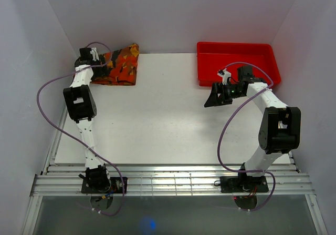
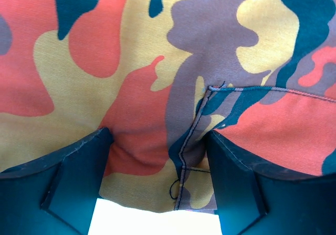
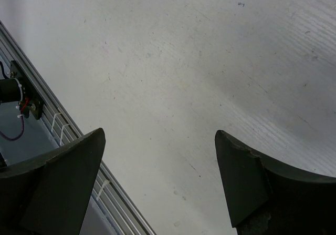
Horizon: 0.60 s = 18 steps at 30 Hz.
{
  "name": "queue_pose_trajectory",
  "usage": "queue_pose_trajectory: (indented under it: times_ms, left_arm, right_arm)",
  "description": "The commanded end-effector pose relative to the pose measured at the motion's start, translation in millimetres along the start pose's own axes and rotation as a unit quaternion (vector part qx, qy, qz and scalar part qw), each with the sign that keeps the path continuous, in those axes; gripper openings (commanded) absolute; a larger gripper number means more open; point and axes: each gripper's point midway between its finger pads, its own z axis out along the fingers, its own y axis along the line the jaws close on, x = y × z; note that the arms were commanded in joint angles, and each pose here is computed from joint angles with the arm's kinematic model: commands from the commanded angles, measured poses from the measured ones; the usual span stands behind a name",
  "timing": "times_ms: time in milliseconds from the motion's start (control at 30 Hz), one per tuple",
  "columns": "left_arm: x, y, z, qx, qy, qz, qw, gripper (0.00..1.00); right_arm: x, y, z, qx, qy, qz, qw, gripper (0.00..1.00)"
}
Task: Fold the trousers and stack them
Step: Neatly place the folded trousers to the corner
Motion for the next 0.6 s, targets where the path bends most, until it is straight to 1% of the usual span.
queue_pose_trajectory:
  times_ms: [0, 33, 100, 133, 333, 500, 567]
  left_arm:
    - [149.7, 49.1, 18.1, -0.078, 0.206, -0.081, 0.972, 0.83]
    - [143.7, 50.5, 13.7, -0.078, 0.197, -0.086, 0.973, 0.82]
    - [153.1, 52.6, 9.5, -0.083, 0.207, -0.097, 0.970, 0.81]
    - [150.4, 53.1, 6.1, -0.084, 0.202, -0.099, 0.971, 0.80]
    - [164.3, 52.4, -7.5, -0.084, 0.211, -0.124, 0.966, 0.80]
    - [153.1, 56.0, -6.5, -0.088, 0.196, -0.133, 0.968, 0.80]
    - [148.1, 54.6, -3.9, -0.078, 0.193, -0.125, 0.970, 0.86]
  right_arm:
    - [-11.9, 8.0, -9.3, -0.003, -0.017, -0.022, 1.000, 0.90]
    - [-12.3, 8.6, -9.9, -0.003, -0.018, -0.024, 1.000, 0.90]
    - [-12.0, 8.3, -10.8, 0.000, -0.018, -0.025, 1.000, 0.90]
    - [-12.9, 9.2, -12.0, 0.001, -0.019, -0.027, 0.999, 0.90]
    - [-11.0, 9.3, -12.4, 0.003, -0.019, -0.029, 0.999, 0.90]
    - [-12.5, 9.9, -12.5, 0.000, -0.020, -0.028, 0.999, 0.90]
    - [-13.5, 11.6, -13.6, -0.001, -0.021, -0.030, 0.999, 0.90]
